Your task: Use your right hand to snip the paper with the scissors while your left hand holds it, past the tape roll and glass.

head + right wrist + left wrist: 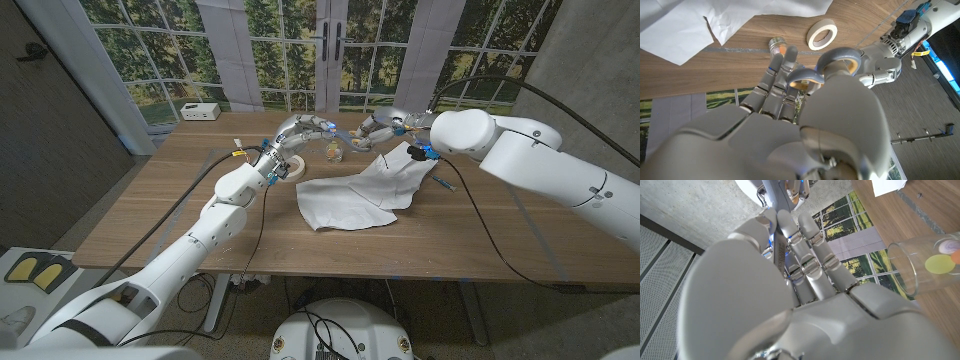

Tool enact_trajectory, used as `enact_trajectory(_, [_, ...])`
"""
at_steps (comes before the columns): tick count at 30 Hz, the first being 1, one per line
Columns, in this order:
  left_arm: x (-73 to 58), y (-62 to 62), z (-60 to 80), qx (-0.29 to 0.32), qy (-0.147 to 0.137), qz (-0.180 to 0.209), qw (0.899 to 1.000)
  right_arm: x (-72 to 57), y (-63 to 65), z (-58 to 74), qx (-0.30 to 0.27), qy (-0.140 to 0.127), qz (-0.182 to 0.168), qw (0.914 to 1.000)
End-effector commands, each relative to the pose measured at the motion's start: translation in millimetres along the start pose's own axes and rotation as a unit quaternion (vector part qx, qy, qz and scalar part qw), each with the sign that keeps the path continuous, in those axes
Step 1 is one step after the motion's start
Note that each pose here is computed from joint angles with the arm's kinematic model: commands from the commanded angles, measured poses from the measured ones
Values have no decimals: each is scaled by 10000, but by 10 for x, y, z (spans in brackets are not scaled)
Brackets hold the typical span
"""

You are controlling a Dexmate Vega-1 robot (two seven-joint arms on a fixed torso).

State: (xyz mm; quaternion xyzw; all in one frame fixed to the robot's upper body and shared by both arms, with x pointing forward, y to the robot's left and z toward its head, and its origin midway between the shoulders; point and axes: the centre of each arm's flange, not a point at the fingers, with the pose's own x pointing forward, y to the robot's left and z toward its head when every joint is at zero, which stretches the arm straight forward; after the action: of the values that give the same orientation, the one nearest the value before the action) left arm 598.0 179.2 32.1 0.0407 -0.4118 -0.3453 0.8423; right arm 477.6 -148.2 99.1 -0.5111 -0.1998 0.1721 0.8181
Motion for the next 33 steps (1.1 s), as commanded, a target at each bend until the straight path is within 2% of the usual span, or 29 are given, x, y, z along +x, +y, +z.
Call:
enact_trajectory(1, [-7, -20, 7, 12, -7, 18, 10000, -34, 8, -12, 34, -72, -197, 9998])
enact_trajectory(10, [-12, -32, 21, 24, -3, 16, 10000, -48, 11, -25, 69, -56, -253, 9996])
enact_trajectory(17, [-18, -48, 29, 14, -7, 13, 10000, -33, 46, -81, 228, -43, -170, 9996])
enact_trajectory(25, [-31, -52, 46, 24, -15, 47, 10000, -41, 48, -105, 316, -121, -271, 9991])
enact_trajectory(33, [-69, -45, 44, 12, -18, 123, 9999, -32, 43, -142, 610, -225, -203, 9977])
